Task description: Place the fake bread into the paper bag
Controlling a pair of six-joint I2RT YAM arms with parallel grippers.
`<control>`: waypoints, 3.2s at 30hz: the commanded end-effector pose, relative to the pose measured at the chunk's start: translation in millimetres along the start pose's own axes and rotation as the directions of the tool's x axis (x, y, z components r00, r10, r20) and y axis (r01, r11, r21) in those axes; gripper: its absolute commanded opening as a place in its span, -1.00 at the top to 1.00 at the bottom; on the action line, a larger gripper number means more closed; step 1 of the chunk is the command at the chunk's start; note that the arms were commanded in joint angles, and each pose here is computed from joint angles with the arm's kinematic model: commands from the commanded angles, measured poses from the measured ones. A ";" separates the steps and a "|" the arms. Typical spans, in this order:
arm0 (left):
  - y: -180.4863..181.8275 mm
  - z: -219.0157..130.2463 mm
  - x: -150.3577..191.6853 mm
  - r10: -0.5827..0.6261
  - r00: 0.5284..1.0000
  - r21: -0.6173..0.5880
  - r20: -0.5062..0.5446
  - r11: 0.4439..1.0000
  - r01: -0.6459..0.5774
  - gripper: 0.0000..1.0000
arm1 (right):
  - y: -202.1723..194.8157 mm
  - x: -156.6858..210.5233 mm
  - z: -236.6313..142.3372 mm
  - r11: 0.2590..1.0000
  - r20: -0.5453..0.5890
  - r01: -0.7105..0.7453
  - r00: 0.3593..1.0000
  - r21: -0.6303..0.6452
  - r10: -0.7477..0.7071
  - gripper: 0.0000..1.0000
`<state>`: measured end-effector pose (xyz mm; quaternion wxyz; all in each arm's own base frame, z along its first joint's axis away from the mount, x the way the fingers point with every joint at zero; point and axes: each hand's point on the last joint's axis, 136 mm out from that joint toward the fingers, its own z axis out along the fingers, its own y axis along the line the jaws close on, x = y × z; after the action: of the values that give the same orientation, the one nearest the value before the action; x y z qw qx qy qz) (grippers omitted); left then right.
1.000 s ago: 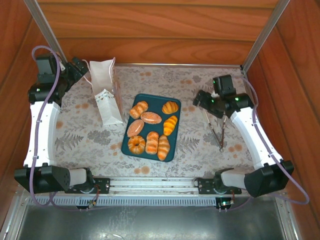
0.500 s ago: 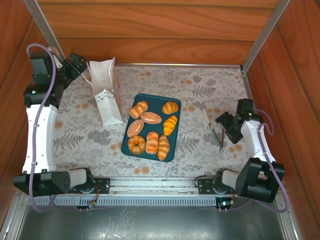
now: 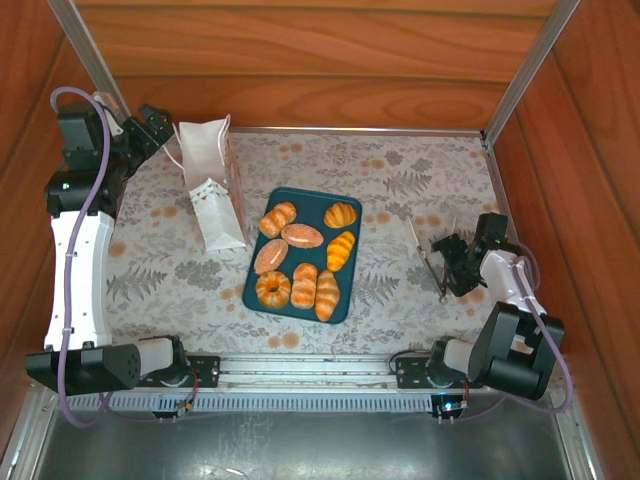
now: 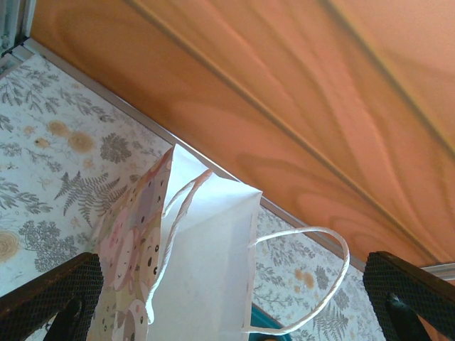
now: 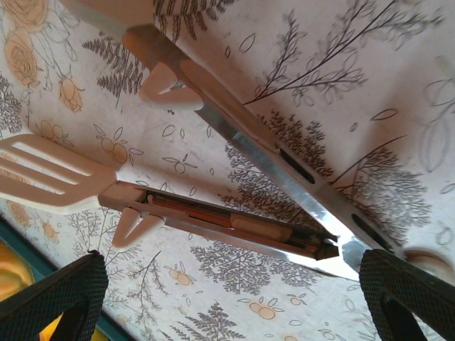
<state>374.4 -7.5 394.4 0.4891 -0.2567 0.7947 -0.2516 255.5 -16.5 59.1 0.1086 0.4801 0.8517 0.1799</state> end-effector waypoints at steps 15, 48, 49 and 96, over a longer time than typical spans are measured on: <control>-5.4 -4.1 -5.1 -0.016 1.000 0.028 0.022 0.999 0.015 -1.00 | -0.2 -17.5 -14.7 0.999 0.055 -0.046 0.997 -0.023 0.047 -0.93; 1.5 1.4 1.8 -0.039 0.999 0.018 0.009 0.999 0.039 -1.00 | 26.9 45.5 -9.0 0.993 -0.087 0.121 0.989 -0.018 -0.122 -0.86; 2.2 1.4 3.0 -0.040 0.999 0.017 0.008 0.999 0.040 -1.00 | 24.1 43.5 -14.7 0.984 -0.075 0.175 0.982 0.033 -0.172 -0.87; -2.2 0.0 5.1 -0.067 0.998 0.034 -0.001 0.997 0.067 -1.00 | 13.6 28.1 53.4 0.608 -0.369 0.740 0.671 0.286 -0.643 -0.51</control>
<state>372.5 -10.7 381.7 0.4734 -0.2810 0.7888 -0.2735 267.2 27.9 16.9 -0.0324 0.1153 0.9928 0.0087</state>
